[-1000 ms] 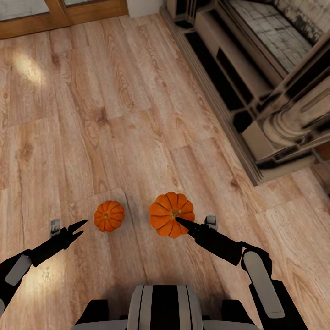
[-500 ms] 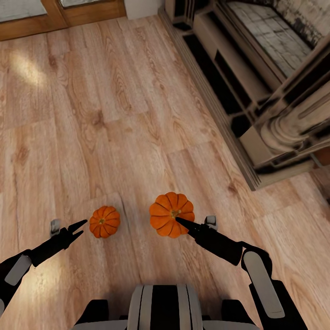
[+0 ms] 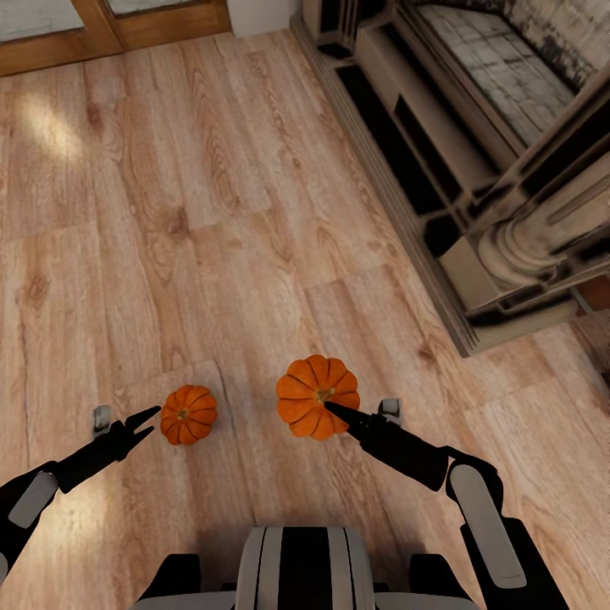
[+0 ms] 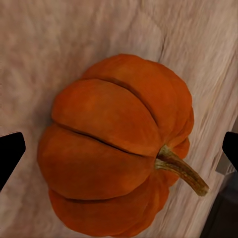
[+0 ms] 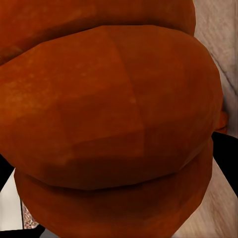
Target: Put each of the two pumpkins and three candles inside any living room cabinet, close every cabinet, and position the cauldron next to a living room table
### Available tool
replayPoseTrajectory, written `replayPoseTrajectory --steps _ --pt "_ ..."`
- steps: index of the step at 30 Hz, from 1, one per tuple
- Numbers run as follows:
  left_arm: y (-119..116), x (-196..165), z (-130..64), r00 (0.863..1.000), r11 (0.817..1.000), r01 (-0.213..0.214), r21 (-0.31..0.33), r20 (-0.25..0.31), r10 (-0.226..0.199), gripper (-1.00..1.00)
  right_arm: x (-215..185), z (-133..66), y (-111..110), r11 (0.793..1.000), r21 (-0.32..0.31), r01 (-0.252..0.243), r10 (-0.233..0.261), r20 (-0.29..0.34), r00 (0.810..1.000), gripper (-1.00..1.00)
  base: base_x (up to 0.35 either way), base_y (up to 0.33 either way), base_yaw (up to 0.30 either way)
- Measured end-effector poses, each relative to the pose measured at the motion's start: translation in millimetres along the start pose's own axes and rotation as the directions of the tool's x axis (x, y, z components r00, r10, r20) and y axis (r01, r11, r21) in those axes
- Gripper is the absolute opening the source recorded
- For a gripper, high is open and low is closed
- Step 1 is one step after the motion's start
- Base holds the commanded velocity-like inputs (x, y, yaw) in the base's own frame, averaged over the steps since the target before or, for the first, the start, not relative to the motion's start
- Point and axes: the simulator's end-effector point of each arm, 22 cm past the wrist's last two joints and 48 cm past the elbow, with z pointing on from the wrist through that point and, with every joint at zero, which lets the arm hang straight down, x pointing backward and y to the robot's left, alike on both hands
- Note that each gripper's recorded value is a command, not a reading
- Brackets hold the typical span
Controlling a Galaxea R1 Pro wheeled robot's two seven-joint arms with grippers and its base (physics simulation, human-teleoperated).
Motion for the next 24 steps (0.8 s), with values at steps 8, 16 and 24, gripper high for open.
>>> replayPoseTrajectory --steps 8,16,24 --pt "3 0 0.0 1.000 1.000 0.000 -0.015 0.000 0.000 1.00 0 0.0 0 1.000 0.000 0.000 0.000 0.000 1.000 -1.00 0.000 -0.009 0.000" --pt "14 0 -0.2 1.000 0.998 0.001 -0.062 0.001 -0.001 1.00 0 -0.2 0 1.000 0.001 0.000 0.000 0.000 1.000 -1.00 0.000 0.000 0.000" --pt "14 0 0.2 1.000 0.998 0.000 -0.066 0.001 0.000 1.00 0 -0.3 0 1.000 0.001 0.001 -0.001 0.000 1.000 -1.00 0.000 -0.003 0.000"
